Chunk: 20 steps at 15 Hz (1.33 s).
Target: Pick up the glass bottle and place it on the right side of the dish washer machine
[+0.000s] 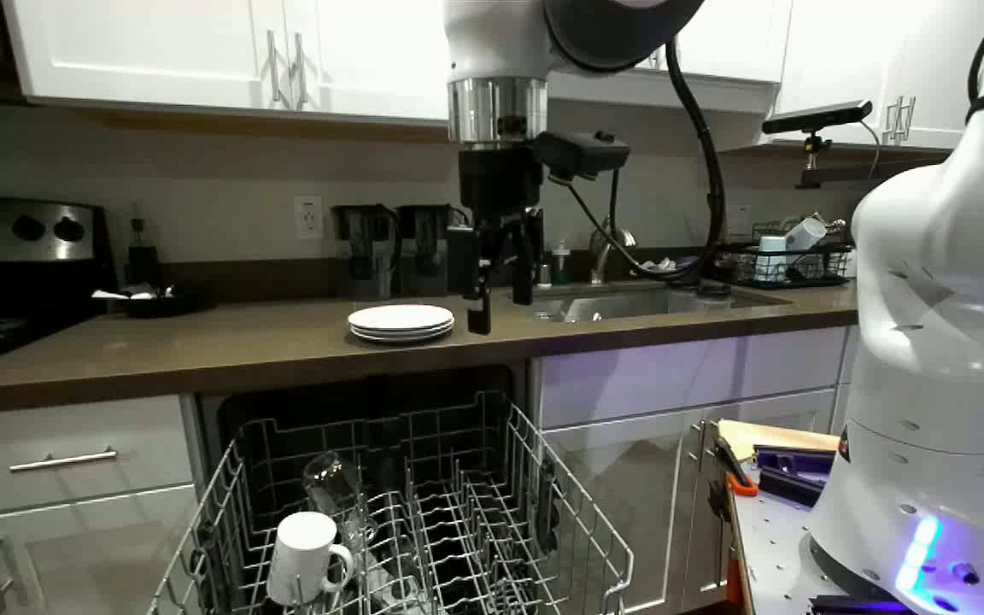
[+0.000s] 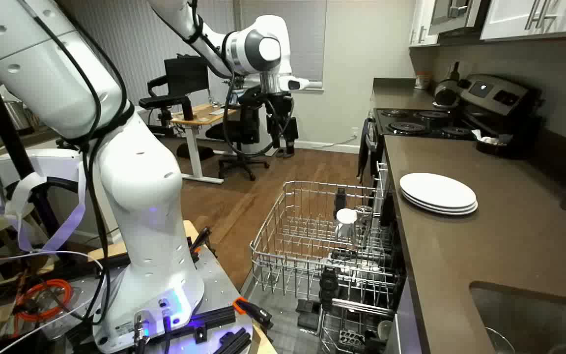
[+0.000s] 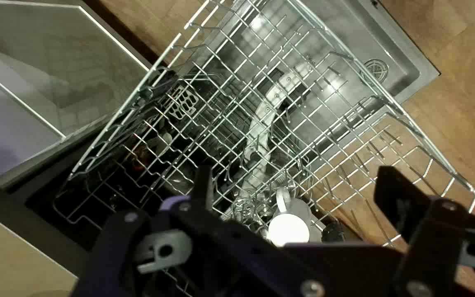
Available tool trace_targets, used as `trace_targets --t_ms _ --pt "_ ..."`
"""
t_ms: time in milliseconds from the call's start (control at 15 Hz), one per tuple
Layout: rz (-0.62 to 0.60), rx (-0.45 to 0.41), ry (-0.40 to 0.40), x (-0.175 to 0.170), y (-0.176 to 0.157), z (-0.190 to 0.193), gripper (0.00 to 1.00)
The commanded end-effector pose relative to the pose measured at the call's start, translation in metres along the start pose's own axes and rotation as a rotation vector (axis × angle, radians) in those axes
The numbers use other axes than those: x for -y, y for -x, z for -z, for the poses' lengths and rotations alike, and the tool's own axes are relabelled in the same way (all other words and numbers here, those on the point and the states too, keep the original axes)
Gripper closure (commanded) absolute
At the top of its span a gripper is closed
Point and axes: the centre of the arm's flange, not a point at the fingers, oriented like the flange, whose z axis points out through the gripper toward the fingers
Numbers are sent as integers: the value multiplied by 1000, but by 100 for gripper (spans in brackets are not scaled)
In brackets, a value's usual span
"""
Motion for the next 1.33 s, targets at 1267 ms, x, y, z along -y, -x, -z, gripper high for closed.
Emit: trace_targets --t_ms 1267 --pt "340 -42 -114 -45 -175 -24 0"
